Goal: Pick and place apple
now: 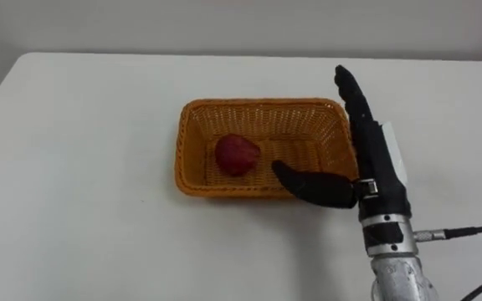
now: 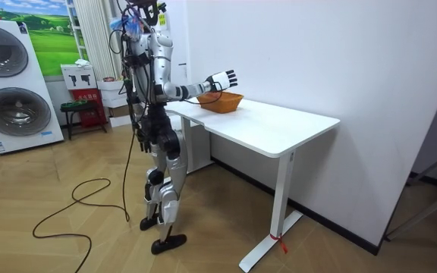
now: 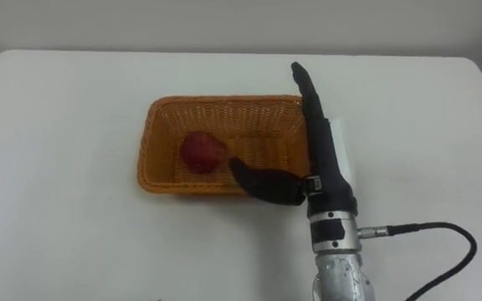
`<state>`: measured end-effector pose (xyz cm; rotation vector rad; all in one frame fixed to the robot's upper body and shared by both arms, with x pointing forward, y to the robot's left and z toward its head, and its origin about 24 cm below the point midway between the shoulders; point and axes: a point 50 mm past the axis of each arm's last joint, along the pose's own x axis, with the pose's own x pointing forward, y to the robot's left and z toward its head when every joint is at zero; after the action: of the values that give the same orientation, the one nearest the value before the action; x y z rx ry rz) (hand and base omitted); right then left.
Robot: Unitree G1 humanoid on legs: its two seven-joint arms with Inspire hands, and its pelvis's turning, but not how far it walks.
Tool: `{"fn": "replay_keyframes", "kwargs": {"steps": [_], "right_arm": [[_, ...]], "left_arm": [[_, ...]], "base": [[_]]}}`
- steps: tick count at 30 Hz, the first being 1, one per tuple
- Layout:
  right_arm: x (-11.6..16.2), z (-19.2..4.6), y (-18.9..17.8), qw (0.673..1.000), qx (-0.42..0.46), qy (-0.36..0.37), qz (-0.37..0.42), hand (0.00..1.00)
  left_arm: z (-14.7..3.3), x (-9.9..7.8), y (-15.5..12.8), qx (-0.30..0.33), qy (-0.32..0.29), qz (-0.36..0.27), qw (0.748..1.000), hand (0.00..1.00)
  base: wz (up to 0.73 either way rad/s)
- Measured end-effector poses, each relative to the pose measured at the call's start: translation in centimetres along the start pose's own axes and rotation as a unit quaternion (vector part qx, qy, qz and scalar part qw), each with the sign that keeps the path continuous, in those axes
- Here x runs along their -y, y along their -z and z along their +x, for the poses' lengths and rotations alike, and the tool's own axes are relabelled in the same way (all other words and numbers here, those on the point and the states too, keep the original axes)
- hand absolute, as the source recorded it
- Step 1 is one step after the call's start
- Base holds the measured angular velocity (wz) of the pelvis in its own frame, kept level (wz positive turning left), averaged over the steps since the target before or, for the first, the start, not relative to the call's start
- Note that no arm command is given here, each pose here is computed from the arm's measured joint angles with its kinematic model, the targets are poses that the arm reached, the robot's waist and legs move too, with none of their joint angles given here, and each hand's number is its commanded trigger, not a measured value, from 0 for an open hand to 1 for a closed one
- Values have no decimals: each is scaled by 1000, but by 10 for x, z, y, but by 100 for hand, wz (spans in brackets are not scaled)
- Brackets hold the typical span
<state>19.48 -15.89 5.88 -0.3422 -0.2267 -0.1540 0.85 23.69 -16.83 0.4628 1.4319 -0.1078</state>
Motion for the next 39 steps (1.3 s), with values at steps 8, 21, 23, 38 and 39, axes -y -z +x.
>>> {"fn": "replay_keyframes", "kwargs": {"steps": [8, 21, 23, 38, 39], "right_arm": [[73, 14, 4, 972, 15, 229, -53, 0], [207, -44, 72, 746, -160, 643, 63, 0], [213, -59, 87, 700, -200, 677, 106, 0], [142, -220, 184, 481, -571, 651, 137, 0], [132, -230, 186, 478, -595, 631, 139, 0]], "left_arm": [[-3, -11, 12, -7, -35, -36, 999, 0], [-9, -33, 31, -20, -103, -94, 990, 0], [-9, -34, 30, -18, -105, -95, 990, 0], [-9, -25, 30, -28, -86, -101, 991, 0], [-9, -24, 28, -26, -84, -102, 991, 0]], "base": [[0], [-1], [-5], [0], [5]]}}
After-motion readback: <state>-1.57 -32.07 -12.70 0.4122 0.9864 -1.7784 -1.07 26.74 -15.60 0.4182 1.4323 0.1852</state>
